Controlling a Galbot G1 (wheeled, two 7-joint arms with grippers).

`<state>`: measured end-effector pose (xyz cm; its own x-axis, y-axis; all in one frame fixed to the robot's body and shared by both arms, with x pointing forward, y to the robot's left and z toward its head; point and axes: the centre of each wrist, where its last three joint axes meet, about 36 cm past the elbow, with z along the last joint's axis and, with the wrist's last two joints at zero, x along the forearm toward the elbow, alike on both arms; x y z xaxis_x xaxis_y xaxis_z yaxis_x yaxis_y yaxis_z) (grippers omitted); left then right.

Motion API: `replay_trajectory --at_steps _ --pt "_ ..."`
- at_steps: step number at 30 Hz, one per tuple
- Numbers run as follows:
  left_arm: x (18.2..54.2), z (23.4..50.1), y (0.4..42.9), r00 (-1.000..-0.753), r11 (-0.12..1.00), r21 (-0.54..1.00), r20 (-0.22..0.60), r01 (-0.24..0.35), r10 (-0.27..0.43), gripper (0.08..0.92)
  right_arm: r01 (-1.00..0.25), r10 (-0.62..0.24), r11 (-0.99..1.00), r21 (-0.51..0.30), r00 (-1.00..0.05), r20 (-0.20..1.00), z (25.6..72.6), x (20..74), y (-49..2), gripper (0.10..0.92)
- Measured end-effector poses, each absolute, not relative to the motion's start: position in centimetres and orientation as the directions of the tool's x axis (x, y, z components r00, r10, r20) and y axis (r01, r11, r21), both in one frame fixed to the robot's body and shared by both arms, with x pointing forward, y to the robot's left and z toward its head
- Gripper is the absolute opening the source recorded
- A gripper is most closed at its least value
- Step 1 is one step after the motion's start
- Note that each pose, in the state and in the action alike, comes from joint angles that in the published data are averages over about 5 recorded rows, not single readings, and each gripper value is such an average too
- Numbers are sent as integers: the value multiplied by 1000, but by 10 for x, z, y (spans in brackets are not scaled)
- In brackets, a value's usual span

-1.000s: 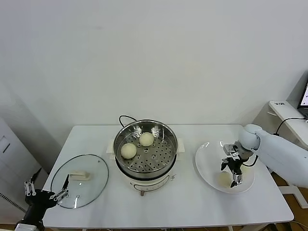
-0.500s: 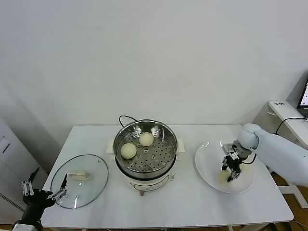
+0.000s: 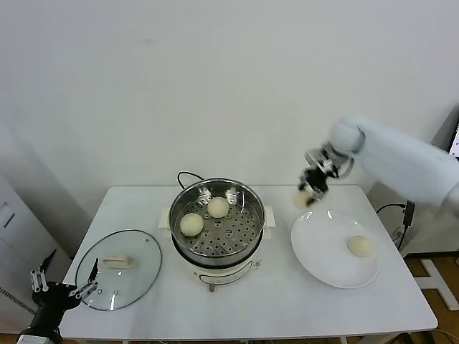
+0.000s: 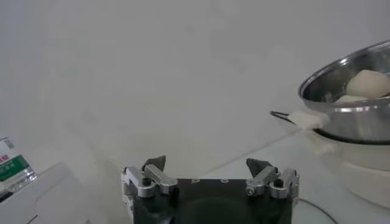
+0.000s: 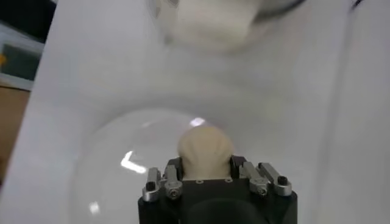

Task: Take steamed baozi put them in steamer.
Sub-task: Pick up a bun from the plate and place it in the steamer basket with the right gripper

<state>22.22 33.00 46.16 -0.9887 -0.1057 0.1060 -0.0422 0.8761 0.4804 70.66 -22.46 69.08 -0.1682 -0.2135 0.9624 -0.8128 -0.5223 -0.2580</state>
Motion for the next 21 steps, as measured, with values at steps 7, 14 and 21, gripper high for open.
replay_trajectory --at_steps 7,14,21 --pt "219 462 334 -988 878 475 103 -54 -117 823 -565 -213 -785 -254 -139 967 702 679 -115 425" --pt "217 464 339 -987 879 472 98 -66 -127 823 -267 -157 -947 -179 -100 982 672 641 -37 418" --pt "216 464 340 -986 882 466 96 -74 -133 823 -52 -108 -992 -112 -68 992 638 609 -4 416"
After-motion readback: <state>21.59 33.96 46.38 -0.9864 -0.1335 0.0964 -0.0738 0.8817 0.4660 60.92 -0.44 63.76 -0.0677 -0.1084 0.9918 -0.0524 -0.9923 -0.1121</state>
